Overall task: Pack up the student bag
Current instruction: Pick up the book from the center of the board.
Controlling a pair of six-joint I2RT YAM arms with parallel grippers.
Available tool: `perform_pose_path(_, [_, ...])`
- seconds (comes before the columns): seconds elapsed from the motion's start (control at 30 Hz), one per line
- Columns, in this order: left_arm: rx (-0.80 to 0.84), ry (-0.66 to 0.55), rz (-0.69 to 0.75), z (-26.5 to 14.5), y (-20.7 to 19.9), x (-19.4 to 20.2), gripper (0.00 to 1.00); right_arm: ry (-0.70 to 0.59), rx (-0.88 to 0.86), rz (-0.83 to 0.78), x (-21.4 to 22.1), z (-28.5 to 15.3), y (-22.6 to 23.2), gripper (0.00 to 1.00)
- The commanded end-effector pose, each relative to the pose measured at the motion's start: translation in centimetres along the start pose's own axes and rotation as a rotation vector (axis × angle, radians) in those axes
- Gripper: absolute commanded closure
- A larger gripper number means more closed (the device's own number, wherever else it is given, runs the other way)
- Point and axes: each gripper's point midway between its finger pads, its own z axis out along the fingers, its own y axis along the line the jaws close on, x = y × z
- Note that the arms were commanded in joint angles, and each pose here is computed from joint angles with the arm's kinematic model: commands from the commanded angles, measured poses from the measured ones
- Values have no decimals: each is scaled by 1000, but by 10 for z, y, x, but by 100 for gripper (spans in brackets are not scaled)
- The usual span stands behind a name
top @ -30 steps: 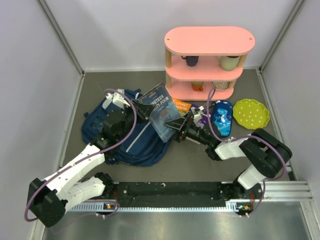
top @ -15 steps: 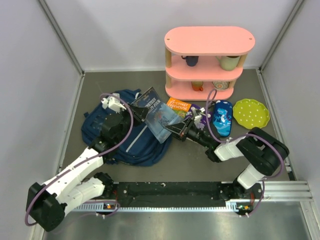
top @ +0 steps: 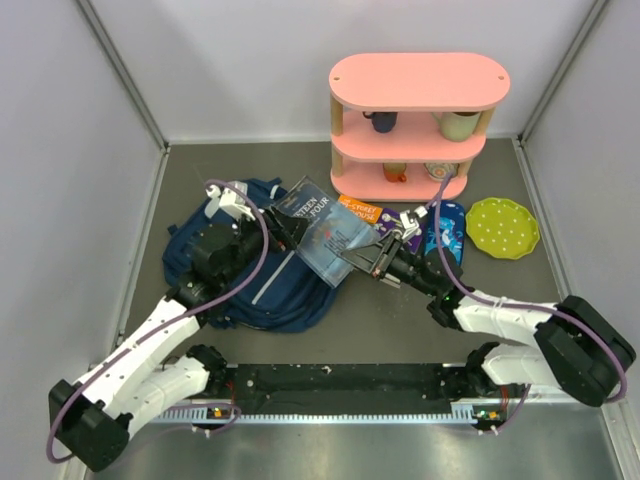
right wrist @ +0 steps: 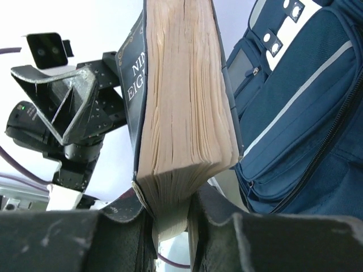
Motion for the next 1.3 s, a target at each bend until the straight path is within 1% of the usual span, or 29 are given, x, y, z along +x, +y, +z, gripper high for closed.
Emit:
perform_pose_path(0.0, [157, 49, 92, 7, -26, -11, 7, 55, -140, -111, 6, -9, 41, 100])
perform_pose_path(0.07, [225, 55, 89, 9, -35, -12, 8, 56, -161, -113, 6, -11, 46, 100])
perform_pose_path(0.1, [237, 58, 76, 10, -37, -12, 10, 58, -170, -112, 7, -12, 47, 100])
perform_pose_path(0.17, [265, 66, 72, 13, -41, -10, 17, 56, -180, -109, 6, -14, 49, 100])
perform_pose_path(0.2, [264, 66, 67, 13, -40, -11, 24, 61, -186, -111, 6, -14, 51, 100])
perform_pose_path(0.23, [263, 67, 65, 13, -39, -10, 39, 53, -185, -113, 3, -15, 51, 100])
perform_pose_path(0.27, [260, 63, 64, 13, -38, -11, 52, 54, -182, -117, 3, -15, 50, 100])
perform_pose_path(0.3, [255, 62, 59, 13, -37, -11, 63, 54, -179, -123, 3, -15, 50, 100])
perform_pose_path(0.33, [247, 58, 54, 13, -36, -11, 82, 47, -175, -132, 0, -15, 50, 100])
perform_pose_path(0.4, [225, 48, 36, 12, -32, -12, 99, 29, -141, -135, -3, -15, 44, 100])
perform_pose_path(0.47, [180, 25, 12, 12, -22, -13, 100, 18, -105, -127, -6, -16, 39, 91])
perform_pose_path(0.5, [175, 4, -11, 10, -23, -17, 100, 0, -86, -129, -9, -16, 36, 75])
perform_pose_path(0.57, [156, -18, -42, 8, -16, -15, 100, -22, -58, -125, -13, -17, 33, 68])
perform_pose_path(0.63, [168, -58, -84, 5, -20, -22, 100, -41, -39, -115, -16, -18, 29, 46])
perform_pose_path(0.67, [157, -68, -110, 4, -17, -22, 100, -58, -19, -105, -18, -19, 24, 42])
perform_pose_path(0.7, [166, -83, -119, 2, -19, -25, 100, -71, -5, -82, -19, -20, 22, 33])
perform_pose_path(0.73, [173, -100, -130, 2, -21, -30, 100, -87, 14, -63, -21, -21, 17, 27])
perform_pose_path(0.8, [177, -124, -153, 0, -23, -35, 100, -126, 46, -16, -24, -26, 6, 21])
perform_pose_path(0.9, [197, -162, -177, -2, -29, -45, 100, -141, 84, 32, -23, -29, -6, 19])
perform_pose_path(1.0, [224, -189, -201, -3, -37, -55, 100, -139, 100, 61, -19, -30, -14, 18])
perform_pose_path(1.23, [299, -198, -257, -2, -52, -62, 100, -118, 56, 83, -18, -18, -9, 18])
perform_pose_path(1.27, [311, -188, -271, -2, -53, -60, 100, -120, 19, 79, -20, -16, -2, 18])
